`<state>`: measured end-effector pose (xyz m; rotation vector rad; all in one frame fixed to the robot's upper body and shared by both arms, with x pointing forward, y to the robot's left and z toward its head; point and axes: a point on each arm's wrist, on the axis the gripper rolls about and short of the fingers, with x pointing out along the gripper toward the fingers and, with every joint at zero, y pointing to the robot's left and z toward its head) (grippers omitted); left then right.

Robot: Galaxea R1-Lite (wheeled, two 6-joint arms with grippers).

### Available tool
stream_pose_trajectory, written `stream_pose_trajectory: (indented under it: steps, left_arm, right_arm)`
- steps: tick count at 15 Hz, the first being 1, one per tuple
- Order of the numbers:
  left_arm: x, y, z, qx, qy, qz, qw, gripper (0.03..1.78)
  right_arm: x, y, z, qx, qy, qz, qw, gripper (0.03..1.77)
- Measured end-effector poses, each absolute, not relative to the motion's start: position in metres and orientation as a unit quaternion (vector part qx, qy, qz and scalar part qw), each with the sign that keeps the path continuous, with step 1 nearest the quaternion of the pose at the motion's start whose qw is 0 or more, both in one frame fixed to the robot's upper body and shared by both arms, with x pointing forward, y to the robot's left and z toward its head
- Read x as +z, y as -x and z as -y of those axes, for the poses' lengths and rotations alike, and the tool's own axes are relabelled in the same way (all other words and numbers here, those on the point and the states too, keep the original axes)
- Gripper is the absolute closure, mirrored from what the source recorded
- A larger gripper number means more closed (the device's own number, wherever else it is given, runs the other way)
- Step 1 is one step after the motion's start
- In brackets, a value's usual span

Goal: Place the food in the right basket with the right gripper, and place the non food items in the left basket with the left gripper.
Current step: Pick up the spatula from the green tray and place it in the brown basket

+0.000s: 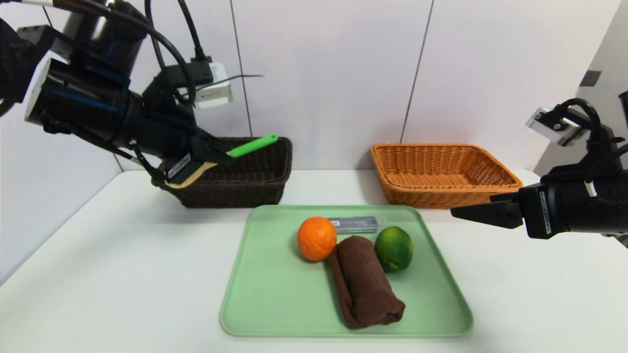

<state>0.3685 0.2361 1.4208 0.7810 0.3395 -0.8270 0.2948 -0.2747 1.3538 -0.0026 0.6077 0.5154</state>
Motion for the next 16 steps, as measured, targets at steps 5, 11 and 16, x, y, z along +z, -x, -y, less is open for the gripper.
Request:
stream_pose_trajectory:
  steps: [5,11,16]
  left_arm:
    - [1.433,-0.421,-0.266,-0.316,-0.355,-0.146,0.868,1.67]
    - [1.402,-0.476,-0.273,-0.245,-0.342,-0.165,0.892,1.67]
    - [1.375,-0.507,-0.267,-0.205,-0.359,-0.17,0.895,1.67]
  right_arm:
    - [1.36,-0.288,0.277,0.251,0.002,-0.283,0.926,0.09]
    - [1.365,-0.283,0.278,0.252,0.002,-0.271,0.929,0.09]
    - [1.365,-0.28,0.279,0.252,0.003,-0.269,0.93,0.09]
